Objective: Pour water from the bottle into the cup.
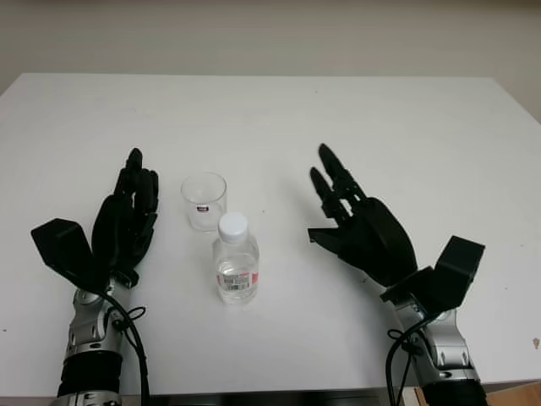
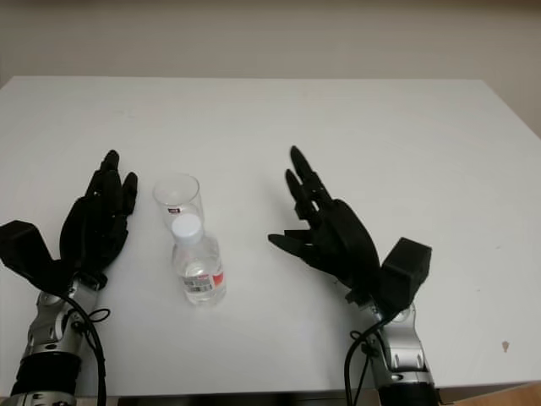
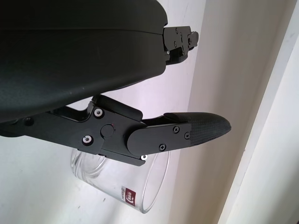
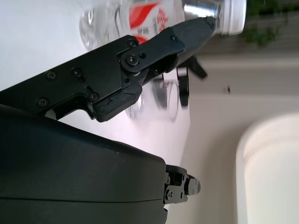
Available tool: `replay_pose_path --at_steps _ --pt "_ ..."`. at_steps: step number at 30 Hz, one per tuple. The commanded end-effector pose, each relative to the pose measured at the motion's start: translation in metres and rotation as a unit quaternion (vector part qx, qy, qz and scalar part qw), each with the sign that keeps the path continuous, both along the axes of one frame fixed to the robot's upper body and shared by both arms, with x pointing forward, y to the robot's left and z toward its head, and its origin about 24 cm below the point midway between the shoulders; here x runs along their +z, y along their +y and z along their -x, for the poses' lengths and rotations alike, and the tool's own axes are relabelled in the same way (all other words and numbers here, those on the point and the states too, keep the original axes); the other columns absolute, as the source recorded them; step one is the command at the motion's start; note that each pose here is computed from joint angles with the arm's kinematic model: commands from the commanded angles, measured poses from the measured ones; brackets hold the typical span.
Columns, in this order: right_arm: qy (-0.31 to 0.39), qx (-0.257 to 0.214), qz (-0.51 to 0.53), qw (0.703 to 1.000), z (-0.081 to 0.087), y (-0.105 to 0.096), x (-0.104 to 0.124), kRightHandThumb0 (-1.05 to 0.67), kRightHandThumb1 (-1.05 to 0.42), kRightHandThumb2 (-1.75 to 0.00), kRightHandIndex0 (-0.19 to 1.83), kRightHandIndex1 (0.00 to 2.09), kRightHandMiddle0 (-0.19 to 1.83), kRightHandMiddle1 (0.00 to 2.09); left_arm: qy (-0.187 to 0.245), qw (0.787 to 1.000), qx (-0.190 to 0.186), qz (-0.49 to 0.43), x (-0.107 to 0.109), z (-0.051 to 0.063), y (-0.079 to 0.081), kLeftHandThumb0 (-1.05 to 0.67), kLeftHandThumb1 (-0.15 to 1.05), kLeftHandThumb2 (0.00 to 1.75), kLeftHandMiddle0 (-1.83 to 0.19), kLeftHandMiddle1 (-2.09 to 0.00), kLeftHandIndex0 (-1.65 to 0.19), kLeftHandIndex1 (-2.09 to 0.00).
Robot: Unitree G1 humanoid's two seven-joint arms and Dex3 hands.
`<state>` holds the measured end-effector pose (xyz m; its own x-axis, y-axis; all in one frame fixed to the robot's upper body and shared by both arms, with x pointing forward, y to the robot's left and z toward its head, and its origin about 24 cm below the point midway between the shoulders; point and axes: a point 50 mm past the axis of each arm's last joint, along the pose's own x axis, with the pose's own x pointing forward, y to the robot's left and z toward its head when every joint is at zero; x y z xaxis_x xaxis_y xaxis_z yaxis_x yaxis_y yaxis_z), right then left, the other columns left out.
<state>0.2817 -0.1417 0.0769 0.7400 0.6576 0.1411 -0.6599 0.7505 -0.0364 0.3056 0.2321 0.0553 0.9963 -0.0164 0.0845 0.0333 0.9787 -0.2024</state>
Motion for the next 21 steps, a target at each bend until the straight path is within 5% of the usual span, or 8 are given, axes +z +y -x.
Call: replay_pose_path --at_steps 1,21 --pt "0.001 0.024 0.011 1.0 -0.006 0.0 0.003 -0.84 -0.81 -0.04 0.16 0.18 0.09 0.15 -0.005 1.0 0.0 0.0 0.003 -0.002 0.0 -0.75 1.05 0.49 0.09 -0.05 0.09 -0.06" --pt "0.054 0.19 0.07 0.978 -0.039 0.023 0.003 -0.79 -0.76 -0.05 0.23 0.25 0.16 0.25 -0.011 1.0 0.002 -0.003 0.008 -0.009 0.0 -0.75 1.05 0.5 0.09 -0.05 0.09 -0.05"
